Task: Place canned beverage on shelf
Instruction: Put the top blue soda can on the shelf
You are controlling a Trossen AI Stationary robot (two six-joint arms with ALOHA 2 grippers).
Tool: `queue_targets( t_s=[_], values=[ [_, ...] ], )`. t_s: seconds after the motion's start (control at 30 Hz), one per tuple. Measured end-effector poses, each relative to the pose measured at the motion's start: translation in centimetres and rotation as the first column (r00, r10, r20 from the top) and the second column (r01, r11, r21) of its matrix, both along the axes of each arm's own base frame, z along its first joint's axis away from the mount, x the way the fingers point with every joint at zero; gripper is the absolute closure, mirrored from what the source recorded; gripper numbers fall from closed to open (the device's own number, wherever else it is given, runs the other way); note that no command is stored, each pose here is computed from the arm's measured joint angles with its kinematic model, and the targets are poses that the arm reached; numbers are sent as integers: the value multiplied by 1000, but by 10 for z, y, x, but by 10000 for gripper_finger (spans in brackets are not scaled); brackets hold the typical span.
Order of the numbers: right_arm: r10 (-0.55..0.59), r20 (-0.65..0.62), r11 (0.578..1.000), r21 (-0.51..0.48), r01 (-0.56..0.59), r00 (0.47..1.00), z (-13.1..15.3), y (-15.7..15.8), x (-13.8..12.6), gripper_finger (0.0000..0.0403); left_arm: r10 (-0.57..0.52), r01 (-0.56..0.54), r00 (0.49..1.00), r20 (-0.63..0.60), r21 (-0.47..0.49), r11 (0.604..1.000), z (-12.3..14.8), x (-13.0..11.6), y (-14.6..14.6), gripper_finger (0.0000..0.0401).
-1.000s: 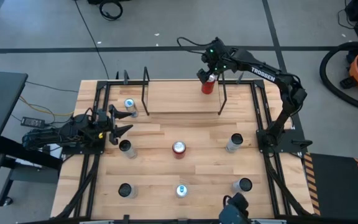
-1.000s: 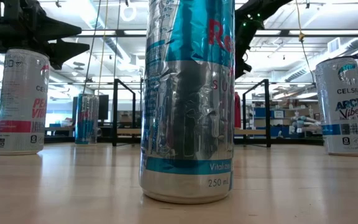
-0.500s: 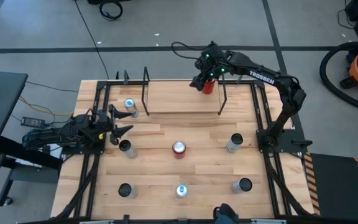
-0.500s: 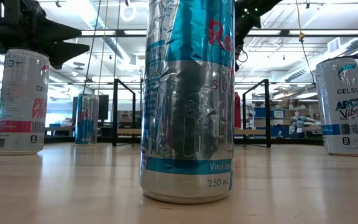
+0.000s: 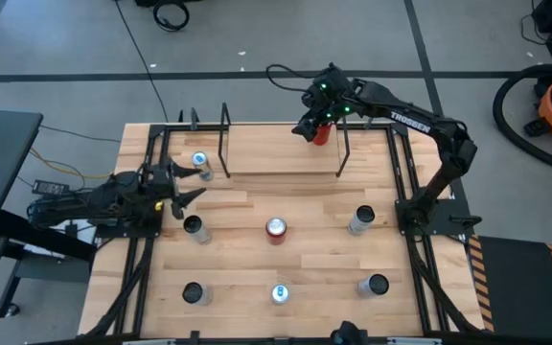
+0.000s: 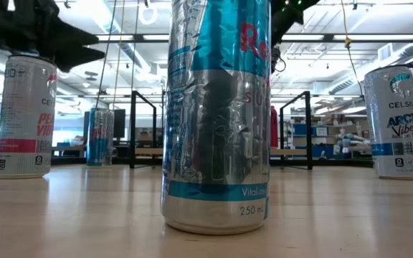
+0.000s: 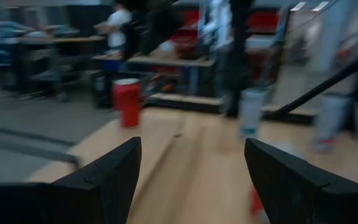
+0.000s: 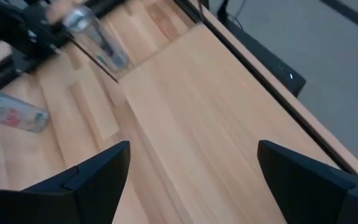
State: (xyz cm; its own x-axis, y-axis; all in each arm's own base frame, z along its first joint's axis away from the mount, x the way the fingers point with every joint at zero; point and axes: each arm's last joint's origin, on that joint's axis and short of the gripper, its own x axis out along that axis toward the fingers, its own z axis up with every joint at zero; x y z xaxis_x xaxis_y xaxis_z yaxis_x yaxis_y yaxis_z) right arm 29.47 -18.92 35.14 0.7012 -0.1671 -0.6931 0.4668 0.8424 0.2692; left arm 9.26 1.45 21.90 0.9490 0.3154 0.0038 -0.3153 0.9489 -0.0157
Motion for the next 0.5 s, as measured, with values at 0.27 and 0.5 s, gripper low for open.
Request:
queue_targets(
  t_s=[0.27, 0.5],
  values=[
    [32, 86, 998, -57, -27, 996, 33, 24, -18, 42, 88, -96, 993, -73, -127, 987, 43, -2, 2, 112],
    [-24, 78, 991, -126, 34, 997, 52, 38, -39, 41, 214, -255, 935, -284, -116, 960, 63, 8, 11, 112]
  ],
)
